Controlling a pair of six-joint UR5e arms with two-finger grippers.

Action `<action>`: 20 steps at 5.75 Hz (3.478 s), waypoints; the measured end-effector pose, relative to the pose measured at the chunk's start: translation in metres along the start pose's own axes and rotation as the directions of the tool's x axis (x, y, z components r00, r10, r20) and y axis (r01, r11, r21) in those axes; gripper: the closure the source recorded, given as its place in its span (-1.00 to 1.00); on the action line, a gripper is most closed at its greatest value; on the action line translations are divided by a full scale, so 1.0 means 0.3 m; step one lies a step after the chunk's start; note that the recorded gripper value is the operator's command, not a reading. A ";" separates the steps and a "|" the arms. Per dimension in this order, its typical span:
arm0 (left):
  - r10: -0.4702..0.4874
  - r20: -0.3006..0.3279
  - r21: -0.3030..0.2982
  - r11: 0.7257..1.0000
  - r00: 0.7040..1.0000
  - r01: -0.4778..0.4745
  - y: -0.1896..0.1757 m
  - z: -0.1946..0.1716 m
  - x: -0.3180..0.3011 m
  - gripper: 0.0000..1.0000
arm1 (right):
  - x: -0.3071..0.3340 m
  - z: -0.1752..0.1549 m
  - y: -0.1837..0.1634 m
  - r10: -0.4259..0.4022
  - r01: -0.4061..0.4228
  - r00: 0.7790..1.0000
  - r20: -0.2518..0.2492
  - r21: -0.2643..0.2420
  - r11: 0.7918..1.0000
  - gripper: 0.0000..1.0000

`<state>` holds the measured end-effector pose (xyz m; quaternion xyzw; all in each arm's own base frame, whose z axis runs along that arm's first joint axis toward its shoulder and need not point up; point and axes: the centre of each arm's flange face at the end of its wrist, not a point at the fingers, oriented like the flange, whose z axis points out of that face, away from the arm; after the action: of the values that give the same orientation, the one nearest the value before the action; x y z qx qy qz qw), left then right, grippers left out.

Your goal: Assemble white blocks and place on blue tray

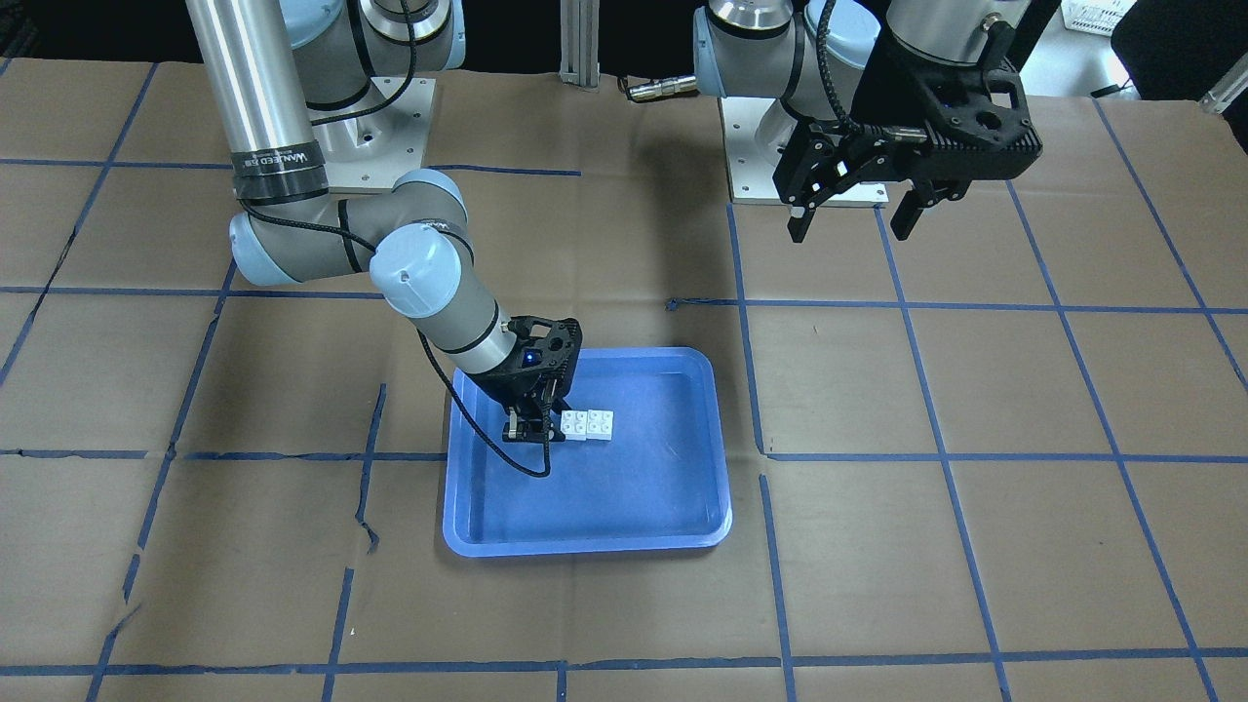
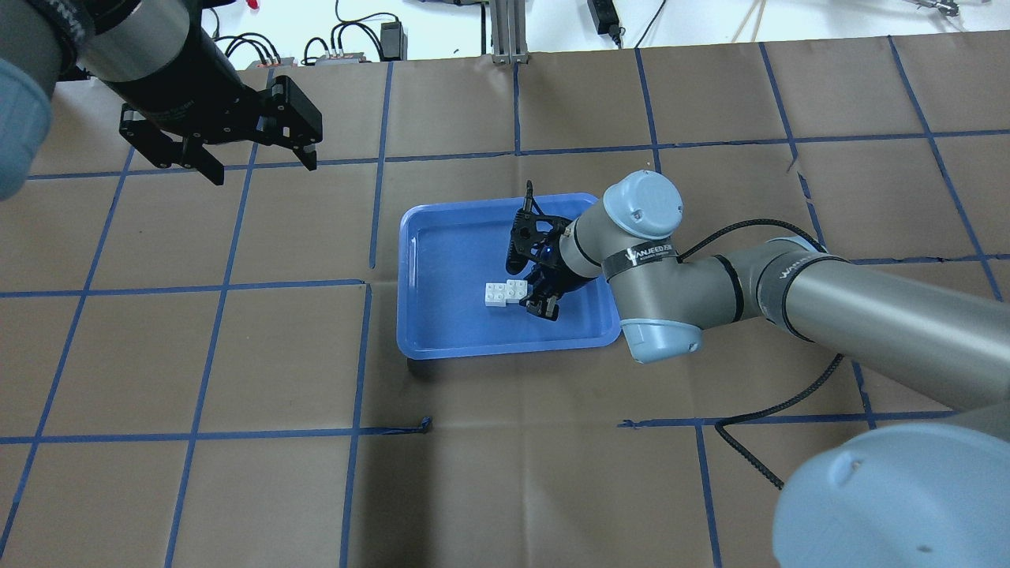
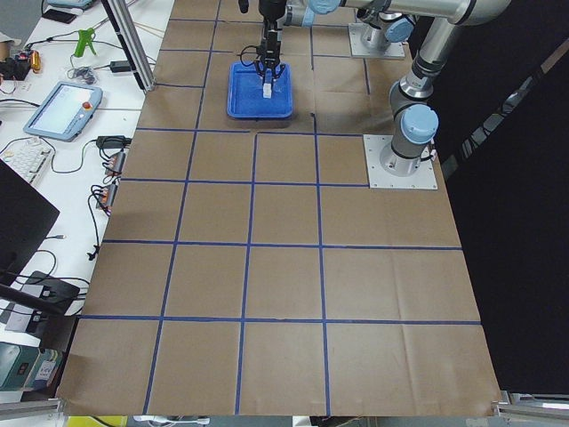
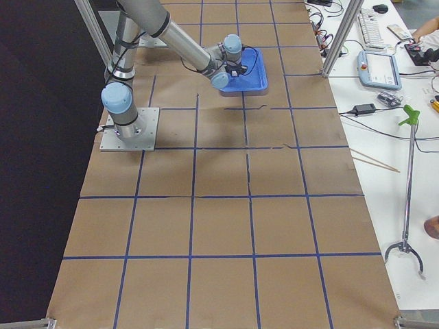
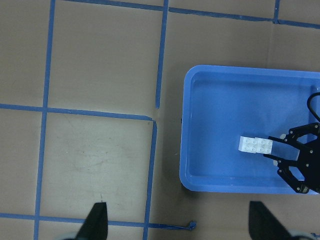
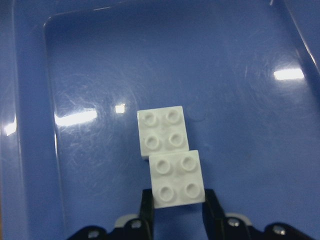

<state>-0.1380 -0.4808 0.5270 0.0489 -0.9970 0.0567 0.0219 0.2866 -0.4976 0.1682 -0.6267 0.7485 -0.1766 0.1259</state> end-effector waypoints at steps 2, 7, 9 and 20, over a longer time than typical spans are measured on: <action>-0.002 0.001 -0.007 1.000 1.000 0.002 0.002 0.013 -0.003 -0.98 | 0.000 0.000 0.000 0.001 -0.001 1.000 -0.001 0.000 1.000 0.26; -0.015 0.001 -0.011 1.000 1.000 0.015 -0.005 0.020 -0.023 -0.98 | 0.000 0.000 0.000 0.003 -0.003 1.000 -0.001 0.000 1.000 0.07; -0.015 0.001 -0.010 1.000 1.000 0.015 -0.005 0.020 -0.023 -0.98 | 0.000 0.000 0.000 0.003 -0.003 1.000 0.000 0.001 1.000 0.03; -0.004 0.001 -0.002 1.000 1.000 0.004 0.002 0.002 -0.023 -0.98 | 0.313 -0.573 -0.078 0.294 -0.279 0.955 0.036 -0.227 0.933 -0.99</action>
<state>-0.1314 -0.4796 0.5259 0.0508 -0.9969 0.0557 0.0213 0.2198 -0.5751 0.3370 -0.5268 0.8418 -0.0506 0.1063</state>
